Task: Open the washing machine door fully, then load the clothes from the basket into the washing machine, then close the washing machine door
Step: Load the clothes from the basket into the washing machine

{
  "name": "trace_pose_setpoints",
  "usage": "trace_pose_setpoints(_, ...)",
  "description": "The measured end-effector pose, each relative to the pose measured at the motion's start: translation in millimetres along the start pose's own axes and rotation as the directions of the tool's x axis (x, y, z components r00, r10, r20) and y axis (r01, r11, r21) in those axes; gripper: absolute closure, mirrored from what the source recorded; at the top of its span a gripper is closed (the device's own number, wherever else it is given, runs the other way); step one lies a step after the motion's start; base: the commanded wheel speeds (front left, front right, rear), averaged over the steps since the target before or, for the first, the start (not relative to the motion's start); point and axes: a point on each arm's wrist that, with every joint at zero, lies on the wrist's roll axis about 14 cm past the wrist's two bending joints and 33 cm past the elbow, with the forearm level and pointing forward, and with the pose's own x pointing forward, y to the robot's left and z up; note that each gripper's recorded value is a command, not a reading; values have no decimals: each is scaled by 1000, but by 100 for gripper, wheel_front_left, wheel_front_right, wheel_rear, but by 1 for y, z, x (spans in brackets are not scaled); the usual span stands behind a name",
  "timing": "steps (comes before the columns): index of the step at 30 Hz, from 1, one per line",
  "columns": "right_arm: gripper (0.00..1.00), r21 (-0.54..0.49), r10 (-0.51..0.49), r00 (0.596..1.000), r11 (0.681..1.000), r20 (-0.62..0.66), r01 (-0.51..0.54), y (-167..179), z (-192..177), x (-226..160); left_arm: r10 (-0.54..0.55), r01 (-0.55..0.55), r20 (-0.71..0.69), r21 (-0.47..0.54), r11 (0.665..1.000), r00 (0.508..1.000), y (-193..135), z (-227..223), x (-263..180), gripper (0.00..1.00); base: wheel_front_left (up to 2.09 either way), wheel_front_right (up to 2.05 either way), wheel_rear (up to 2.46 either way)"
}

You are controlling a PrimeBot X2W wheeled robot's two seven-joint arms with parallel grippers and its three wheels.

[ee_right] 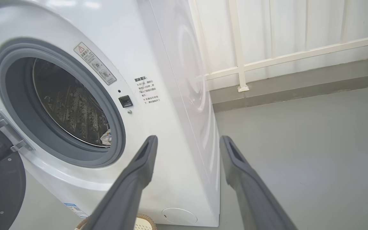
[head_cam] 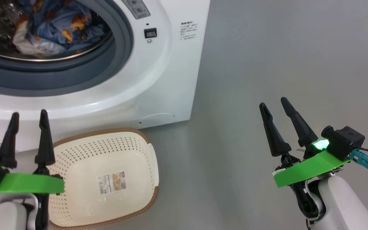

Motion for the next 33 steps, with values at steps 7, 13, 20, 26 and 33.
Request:
trace_pose_setpoints(7, 0, 1, 27, 999, 1000, 21, -27, 10, 11, -6, 55, -55, -2, -33, 998, 998, 5, 5, -28, 0, 0, 0, 0)
trace_pose_setpoints(13, 0, 1, 43, 999, 999, 15, -43, 17, 12, -17, 107, -108, -7, -49, 993, 994, 14, 8, -55, 0, 0, 0, 0)
trace_pose_setpoints(20, 0, 10, 64, 998, 998, 0, -64, 26, 8, -30, 144, -144, 5, -64, 988, 989, 18, 15, -81, 0, 0, 0, 0)
trace_pose_setpoints(26, 0, 12, 76, 997, 997, 11, -76, 30, 13, -30, 151, -150, 25, -66, 987, 988, 19, 22, -88, 0, 0, 0, 0)
trace_pose_setpoints(33, 0, 7, 68, 998, 998, -17, -68, 27, 6, -44, 158, -155, 29, -68, 986, 987, 18, 24, -99, 0, 0, 0, 0)
